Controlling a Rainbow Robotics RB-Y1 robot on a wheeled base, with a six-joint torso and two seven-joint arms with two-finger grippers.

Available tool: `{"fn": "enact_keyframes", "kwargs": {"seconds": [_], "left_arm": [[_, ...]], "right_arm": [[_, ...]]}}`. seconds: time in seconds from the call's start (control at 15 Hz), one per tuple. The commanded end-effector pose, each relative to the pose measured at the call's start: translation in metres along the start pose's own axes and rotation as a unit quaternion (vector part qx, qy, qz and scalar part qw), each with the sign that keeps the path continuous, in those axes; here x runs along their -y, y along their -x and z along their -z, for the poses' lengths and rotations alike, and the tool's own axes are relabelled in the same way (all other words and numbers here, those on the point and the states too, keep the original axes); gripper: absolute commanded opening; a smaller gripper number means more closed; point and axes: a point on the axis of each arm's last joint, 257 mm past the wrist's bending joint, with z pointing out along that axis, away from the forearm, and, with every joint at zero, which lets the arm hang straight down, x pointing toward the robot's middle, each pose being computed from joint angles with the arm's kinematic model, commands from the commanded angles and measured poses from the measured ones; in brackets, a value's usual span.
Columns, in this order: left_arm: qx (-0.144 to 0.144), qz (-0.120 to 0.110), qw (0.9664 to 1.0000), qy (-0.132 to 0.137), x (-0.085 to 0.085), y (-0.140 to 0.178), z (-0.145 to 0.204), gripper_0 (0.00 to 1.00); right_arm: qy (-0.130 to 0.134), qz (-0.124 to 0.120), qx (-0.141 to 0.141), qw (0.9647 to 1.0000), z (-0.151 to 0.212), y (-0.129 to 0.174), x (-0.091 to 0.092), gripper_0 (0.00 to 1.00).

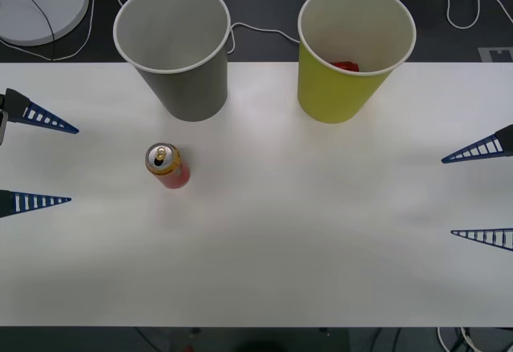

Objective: Put the can into the green bin and the plastic bottle into the gray bin

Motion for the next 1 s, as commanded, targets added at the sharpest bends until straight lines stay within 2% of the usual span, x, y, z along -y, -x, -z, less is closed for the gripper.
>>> {"fn": "enact_keyframes", "kwargs": {"seconds": [0.07, 0.2, 0.27, 0.47, 0.6, 0.8, 0.87, 1.0], "left_arm": [[0.0, 0.0, 1.0, 0.0, 0.0, 0.0, 0.0, 1.0], [0.0, 0.0, 1.0, 0.0, 0.0, 0.0, 0.0, 1.0], [-0.001, 0.004, 0.9999, -0.011, 0.007, -0.002, -0.005, 1.0], [-0.008, -0.004, 0.9998, -0.02, 0.006, 0.0, 0.001, 1.0], [-0.004, 0.004, 0.9997, -0.023, 0.007, 0.0, 0.0, 1.0], [0.032, 0.044, 0.9982, -0.026, 0.01, -0.004, -0.009, 1.0], [0.049, 0.061, 0.9965, -0.027, 0.012, -0.006, -0.015, 1.0], [0.072, 0.065, 0.9951, -0.019, 0.012, -0.015, -0.023, 1.0]], "right_arm": [[0.0, 0.0, 0.0, 1.0, 0.0, 0.0, 0.0, 1.0], [0.0, 0.0, 0.0, 1.0, 0.0, 0.0, 0.0, 1.0], [0.0, 0.0, 0.0, 1.0, 0.0, 0.0, 0.0, 1.0], [0.0, 0.0, 0.0, 1.0, 0.0, 0.0, 0.0, 1.0], [0.0, 0.0, 0.0, 1.0, 0.0, 0.0, 0.0, 1.0], [0.0, 0.0, 0.0, 1.0, 0.0, 0.0, 0.0, 1.0], [0.0, 0.0, 0.0, 1.0, 0.0, 0.0, 0.0, 1.0], [0.0, 0.0, 0.0, 1.0, 0.0, 0.0, 0.0, 1.0]]}}
